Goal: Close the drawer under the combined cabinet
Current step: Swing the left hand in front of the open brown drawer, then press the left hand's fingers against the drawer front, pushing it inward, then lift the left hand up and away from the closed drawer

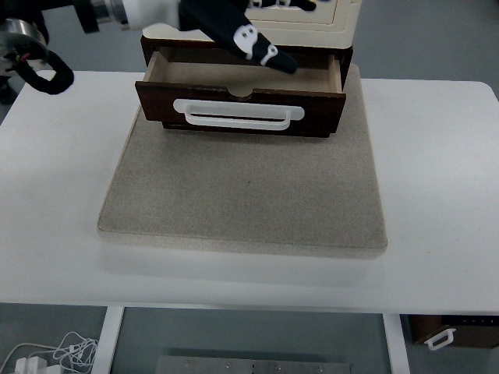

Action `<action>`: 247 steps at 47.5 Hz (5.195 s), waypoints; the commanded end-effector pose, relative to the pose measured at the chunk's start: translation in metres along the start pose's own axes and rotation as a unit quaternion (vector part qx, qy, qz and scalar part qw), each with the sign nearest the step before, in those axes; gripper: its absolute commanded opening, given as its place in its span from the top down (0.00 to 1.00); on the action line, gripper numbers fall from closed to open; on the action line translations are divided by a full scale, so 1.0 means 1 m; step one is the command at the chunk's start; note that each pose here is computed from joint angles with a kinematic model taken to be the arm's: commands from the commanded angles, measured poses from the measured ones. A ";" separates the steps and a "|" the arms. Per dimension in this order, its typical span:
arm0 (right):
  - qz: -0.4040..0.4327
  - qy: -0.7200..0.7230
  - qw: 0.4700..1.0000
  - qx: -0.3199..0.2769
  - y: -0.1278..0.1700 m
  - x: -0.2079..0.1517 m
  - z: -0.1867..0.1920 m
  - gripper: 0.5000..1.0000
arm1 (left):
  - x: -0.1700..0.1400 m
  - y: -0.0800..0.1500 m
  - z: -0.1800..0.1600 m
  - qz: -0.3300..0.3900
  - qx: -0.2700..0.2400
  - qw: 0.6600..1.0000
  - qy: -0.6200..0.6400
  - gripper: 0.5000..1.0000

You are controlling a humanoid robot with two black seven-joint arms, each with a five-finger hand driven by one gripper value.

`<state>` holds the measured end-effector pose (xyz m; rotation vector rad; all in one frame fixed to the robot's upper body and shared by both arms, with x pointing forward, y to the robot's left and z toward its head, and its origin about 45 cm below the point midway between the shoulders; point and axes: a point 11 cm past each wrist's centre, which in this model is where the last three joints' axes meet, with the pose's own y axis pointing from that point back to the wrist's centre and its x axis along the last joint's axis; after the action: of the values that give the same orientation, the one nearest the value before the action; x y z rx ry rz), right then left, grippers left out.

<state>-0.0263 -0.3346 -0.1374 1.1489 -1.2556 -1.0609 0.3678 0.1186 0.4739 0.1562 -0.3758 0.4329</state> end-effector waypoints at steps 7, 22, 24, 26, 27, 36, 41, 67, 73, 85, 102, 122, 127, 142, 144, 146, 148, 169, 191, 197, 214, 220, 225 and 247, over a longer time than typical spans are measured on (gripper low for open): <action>0.000 0.000 1.000 0.000 0.000 0.000 0.000 0.10 | -0.043 -0.027 -0.040 -0.077 0.075 0.994 -0.023 0.01; 0.000 0.000 1.000 0.000 0.000 0.000 0.000 0.10 | -0.080 -0.027 -0.102 -0.154 0.189 0.966 -0.084 0.01; 0.000 0.000 1.000 0.000 0.000 0.000 0.000 0.10 | -0.082 -0.026 -0.107 -0.160 0.206 0.962 -0.085 0.01; 0.000 0.000 1.000 0.000 0.000 0.000 0.000 0.10 | -0.083 -0.024 -0.110 -0.165 0.222 0.957 -0.089 0.01; 0.000 0.000 1.000 0.000 0.000 0.000 0.000 0.10 | -0.083 -0.023 -0.111 -0.168 0.229 0.955 -0.090 0.01; 0.000 0.000 1.000 -0.001 0.000 0.000 0.000 0.10 | -0.082 -0.015 -0.122 -0.199 0.298 0.927 -0.113 0.01; 0.000 0.000 1.000 0.000 0.000 0.000 0.000 0.10 | -0.070 -0.011 -0.127 -0.198 0.329 0.915 -0.123 0.01; 0.000 0.000 1.000 -0.001 0.000 0.000 0.000 0.10 | -0.020 -0.002 -0.140 -0.154 0.381 0.902 -0.131 0.01; 0.000 0.000 1.000 0.000 0.000 0.000 0.000 0.10 | -0.018 -0.003 -0.143 -0.151 0.386 0.901 -0.132 0.01; 0.000 0.000 1.000 0.000 0.000 0.000 0.000 0.10 | -0.011 -0.008 -0.148 -0.141 0.394 0.898 -0.137 0.01; -0.001 0.000 1.000 0.000 0.000 -0.001 0.000 0.10 | -0.004 -0.014 -0.150 -0.130 0.399 0.896 -0.146 0.01; 0.000 0.000 1.000 0.000 0.000 0.000 0.000 0.10 | 0.011 -0.016 -0.151 -0.099 0.403 0.899 -0.144 0.02; 0.000 0.000 1.000 0.000 0.000 0.000 0.000 0.10 | 0.015 -0.016 -0.150 -0.084 0.398 0.903 -0.140 0.02; 0.000 0.000 1.000 0.000 0.000 0.000 0.000 0.10 | 0.028 -0.013 -0.152 -0.050 0.399 0.906 -0.130 0.03; 0.000 0.000 1.000 0.000 0.000 0.000 0.000 0.10 | 0.030 -0.012 -0.152 -0.047 0.400 0.906 -0.129 0.03; 0.000 0.000 1.000 0.000 0.000 0.000 0.000 0.10 | 0.031 -0.012 -0.153 -0.044 0.401 0.906 -0.128 0.03; 0.000 0.000 1.000 0.000 0.000 0.000 0.000 0.10 | 0.033 -0.011 -0.154 -0.042 0.402 0.906 -0.127 0.03; 0.000 0.000 1.000 0.000 0.000 0.000 0.000 0.10 | 0.048 -0.001 -0.162 -0.016 0.410 0.905 -0.108 0.04; 0.000 0.000 1.000 0.000 0.000 0.000 0.000 0.10 | 0.055 0.004 -0.164 -0.005 0.413 0.905 -0.104 0.04; 0.000 0.000 1.000 0.000 0.000 0.000 0.000 0.10 | 0.056 0.005 -0.165 -0.002 0.413 0.905 -0.103 0.04; 0.000 0.000 1.000 0.000 0.000 0.000 0.000 0.10 | 0.063 0.008 -0.163 0.008 0.413 0.906 -0.099 0.04; 0.000 0.000 1.000 0.000 0.000 0.000 0.000 0.10 | 0.065 0.007 -0.160 0.013 0.407 0.908 -0.097 0.04; 0.000 0.000 1.000 0.000 0.000 0.000 0.000 0.10 | 0.065 0.003 -0.151 0.011 0.390 0.917 -0.090 0.02; 0.000 0.000 1.000 0.000 0.000 0.000 0.000 0.10 | 0.051 -0.019 -0.102 -0.028 0.295 0.951 -0.090 0.02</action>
<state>-0.0261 -0.3346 -0.1374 1.1491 -1.2558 -1.0605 0.4536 0.1471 0.3929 0.8316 -0.4174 0.4665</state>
